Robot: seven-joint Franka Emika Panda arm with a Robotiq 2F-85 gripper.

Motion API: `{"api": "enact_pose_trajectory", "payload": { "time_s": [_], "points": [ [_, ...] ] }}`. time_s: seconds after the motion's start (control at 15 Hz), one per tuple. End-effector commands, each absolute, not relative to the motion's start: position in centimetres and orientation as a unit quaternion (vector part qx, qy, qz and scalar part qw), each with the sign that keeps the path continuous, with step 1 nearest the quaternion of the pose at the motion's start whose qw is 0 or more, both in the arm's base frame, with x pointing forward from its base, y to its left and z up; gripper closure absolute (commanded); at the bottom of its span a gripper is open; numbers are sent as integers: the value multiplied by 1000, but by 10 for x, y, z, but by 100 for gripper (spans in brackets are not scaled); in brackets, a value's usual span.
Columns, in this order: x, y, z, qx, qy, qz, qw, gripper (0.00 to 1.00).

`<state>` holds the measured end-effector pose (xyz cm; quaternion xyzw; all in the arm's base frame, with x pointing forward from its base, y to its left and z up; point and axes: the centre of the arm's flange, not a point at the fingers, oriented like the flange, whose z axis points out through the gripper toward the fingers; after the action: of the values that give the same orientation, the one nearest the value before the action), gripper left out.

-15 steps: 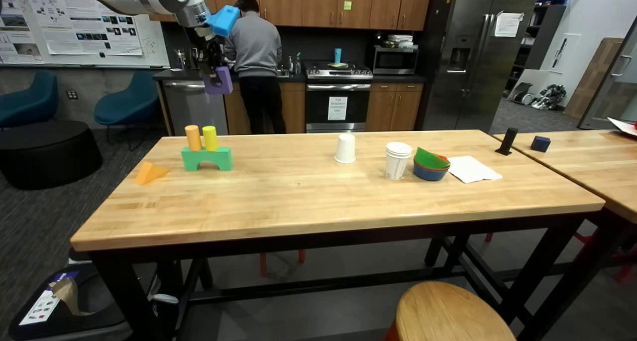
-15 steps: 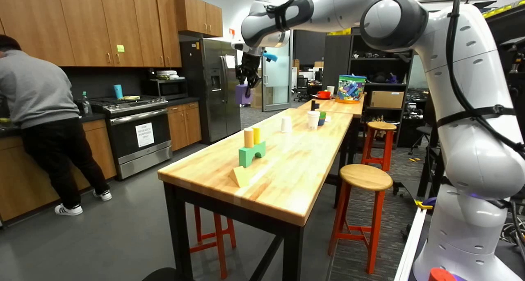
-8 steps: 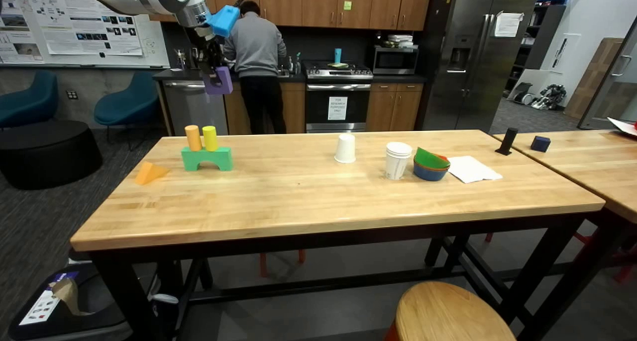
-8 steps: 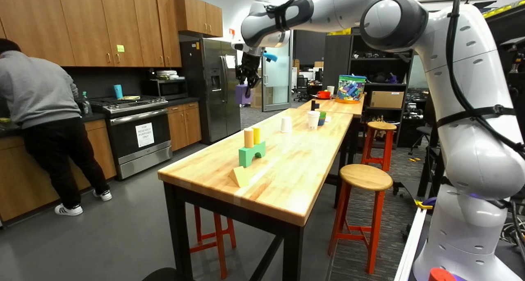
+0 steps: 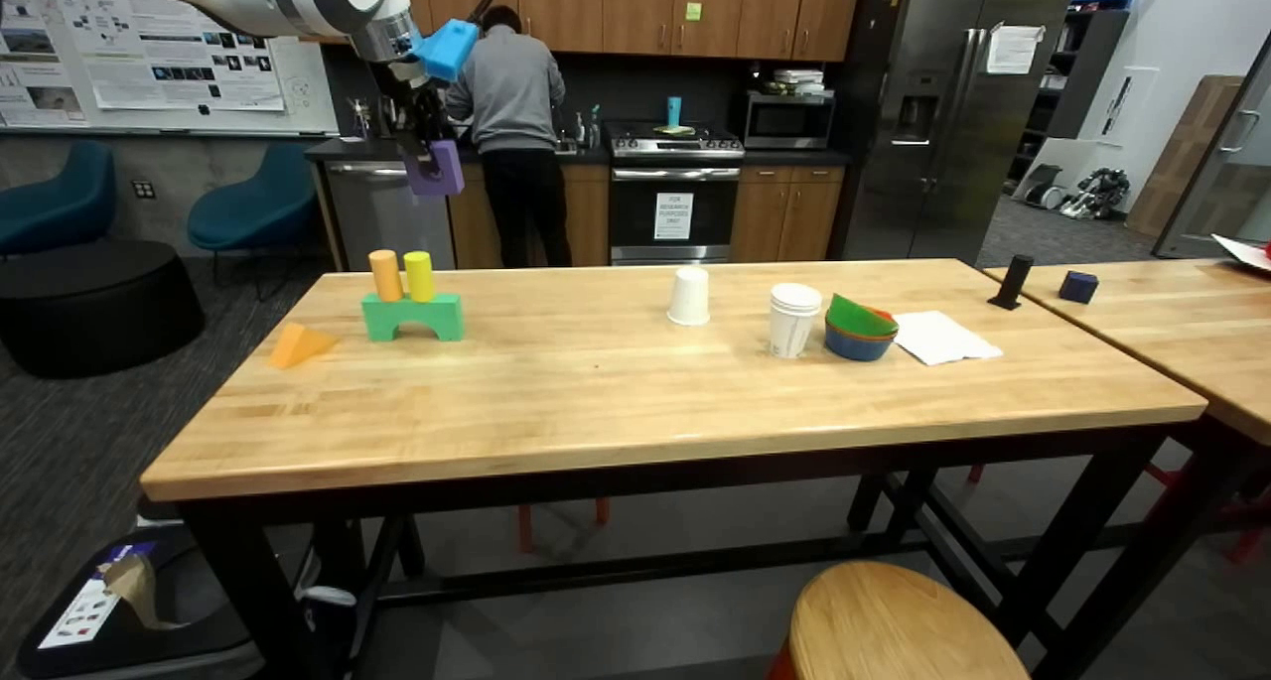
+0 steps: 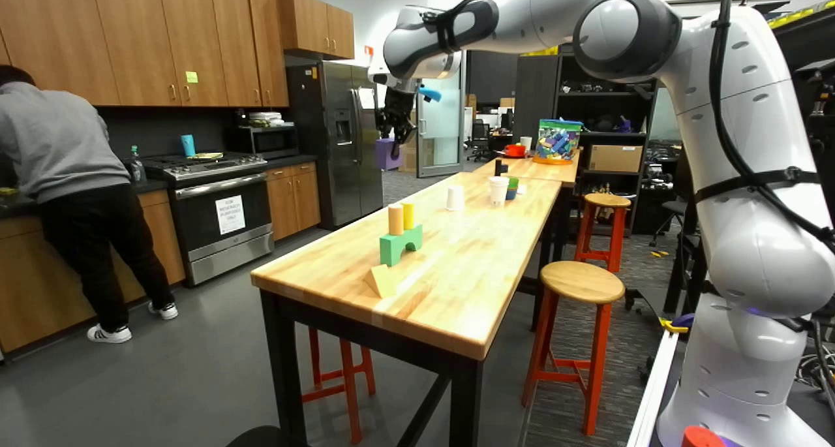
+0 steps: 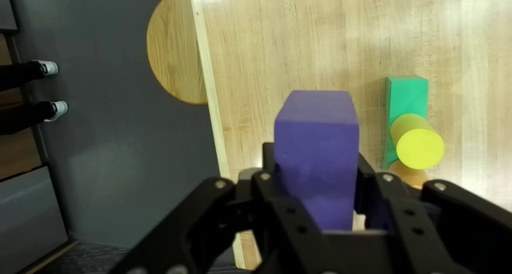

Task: Put the purple block on the tower of blocks

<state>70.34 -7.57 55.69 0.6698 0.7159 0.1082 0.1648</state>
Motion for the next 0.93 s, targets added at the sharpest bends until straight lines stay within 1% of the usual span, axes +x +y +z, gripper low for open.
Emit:
{"api": "enact_pose_trajectory", "payload": {
  "time_s": [0.0,0.47,0.87],
  "points": [
    [684,-72,557,669,717,100,171,84],
    [661,-65,555,672,716,68,178,84],
    [646,-52,541,675,717,47,167,84]
  ]
}}
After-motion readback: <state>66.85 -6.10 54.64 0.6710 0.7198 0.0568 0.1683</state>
